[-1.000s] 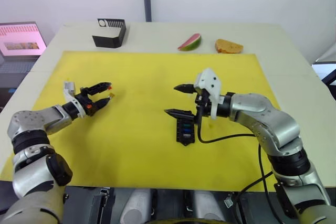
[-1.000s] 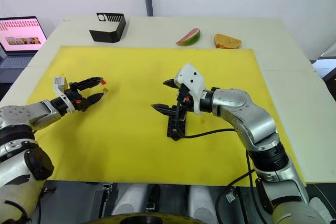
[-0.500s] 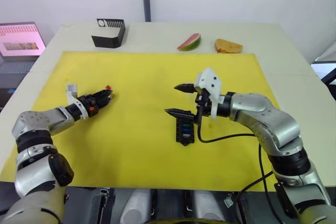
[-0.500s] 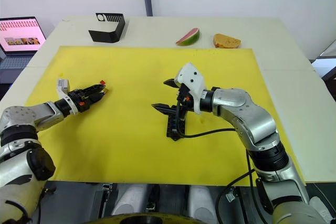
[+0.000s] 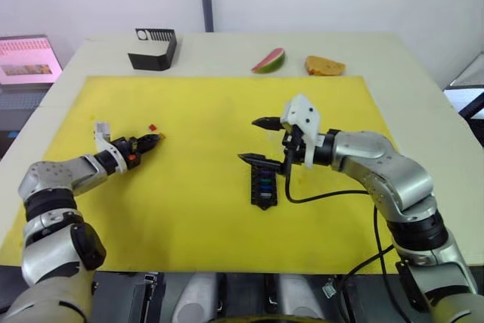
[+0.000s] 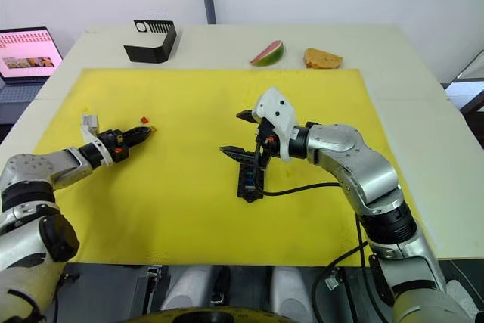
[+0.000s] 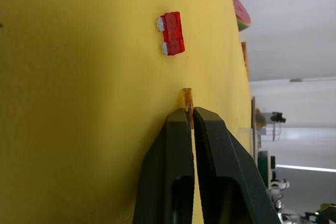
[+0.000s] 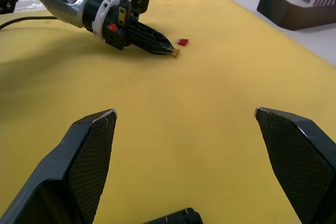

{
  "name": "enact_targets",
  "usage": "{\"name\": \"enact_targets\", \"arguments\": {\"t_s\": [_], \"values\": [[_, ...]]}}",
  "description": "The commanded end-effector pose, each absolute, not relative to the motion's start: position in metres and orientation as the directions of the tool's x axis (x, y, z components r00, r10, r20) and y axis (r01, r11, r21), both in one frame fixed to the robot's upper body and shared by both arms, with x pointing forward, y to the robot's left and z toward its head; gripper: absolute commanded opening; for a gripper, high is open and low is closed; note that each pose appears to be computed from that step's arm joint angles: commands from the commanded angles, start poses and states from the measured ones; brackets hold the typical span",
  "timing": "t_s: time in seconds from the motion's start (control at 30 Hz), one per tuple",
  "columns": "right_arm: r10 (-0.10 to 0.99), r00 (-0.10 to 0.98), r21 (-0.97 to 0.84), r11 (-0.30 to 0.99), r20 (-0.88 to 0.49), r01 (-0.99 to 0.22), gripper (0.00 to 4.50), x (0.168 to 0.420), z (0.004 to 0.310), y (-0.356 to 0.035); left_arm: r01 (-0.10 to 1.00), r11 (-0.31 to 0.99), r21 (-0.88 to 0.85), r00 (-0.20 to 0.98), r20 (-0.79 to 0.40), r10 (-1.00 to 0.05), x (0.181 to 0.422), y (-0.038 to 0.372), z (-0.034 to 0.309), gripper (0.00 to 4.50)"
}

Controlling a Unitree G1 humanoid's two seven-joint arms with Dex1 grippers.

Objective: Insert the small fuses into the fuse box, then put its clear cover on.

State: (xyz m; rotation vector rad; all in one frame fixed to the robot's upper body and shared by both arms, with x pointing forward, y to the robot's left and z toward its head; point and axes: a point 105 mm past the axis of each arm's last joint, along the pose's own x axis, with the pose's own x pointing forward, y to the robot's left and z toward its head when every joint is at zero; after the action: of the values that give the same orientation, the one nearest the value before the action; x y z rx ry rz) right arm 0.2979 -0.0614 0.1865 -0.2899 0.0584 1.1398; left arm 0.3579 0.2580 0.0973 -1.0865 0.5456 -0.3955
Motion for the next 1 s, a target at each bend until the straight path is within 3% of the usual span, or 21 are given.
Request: {"name": "enact_targets", "arguments": {"t_s": [0.03, 0.23, 0.3, 0.43, 0.67, 0.97, 1.0], "values": [[0.895, 0.418, -0.235, 0.377, -0.157, -0.896, 4.5, 0.293, 0.198, -0.061, 0.02, 0.453, -0.891, 0.802, -0.256, -0.54, 0.352, 0.266, 0.097, 0.13], [0.876, 0.476, -0.168, 0.459, -0.079, -0.872, 4.5, 0.302, 0.205, -0.067, 0.234, 0.432, -0.871, 0.767, -0.108, -0.632, 0.352, 0.239, 0.151, 0.13], [0.86, 0.509, -0.114, 0.503, -0.032, -0.857, 4.5, 0.307, 0.21, -0.07, 0.331, 0.492, -0.805, 0.754, -0.088, -0.651, 0.35, 0.222, 0.165, 0.13], [0.836, 0.541, 0.123, 0.53, 0.089, -0.839, 4.5, 0.313, 0.223, -0.069, 0.545, 0.435, -0.717, 0.684, 0.079, -0.725, 0.339, 0.173, 0.202, 0.13], [0.838, 0.499, 0.318, 0.422, 0.22, -0.849, 4.5, 0.307, 0.246, -0.055, 0.67, 0.226, -0.707, 0.544, 0.262, -0.797, 0.327, 0.129, 0.239, 0.13], [0.818, 0.467, 0.47, 0.284, 0.336, -0.836, 4.5, 0.3, 0.265, -0.051, 0.707, 0.095, -0.701, 0.431, 0.321, -0.843, 0.31, 0.105, 0.253, 0.13], [0.821, 0.467, 0.473, 0.285, 0.329, -0.834, 4.22, 0.299, 0.264, -0.049, 0.709, 0.083, -0.7, 0.422, 0.327, -0.845, 0.308, 0.103, 0.254, 0.05]]}}
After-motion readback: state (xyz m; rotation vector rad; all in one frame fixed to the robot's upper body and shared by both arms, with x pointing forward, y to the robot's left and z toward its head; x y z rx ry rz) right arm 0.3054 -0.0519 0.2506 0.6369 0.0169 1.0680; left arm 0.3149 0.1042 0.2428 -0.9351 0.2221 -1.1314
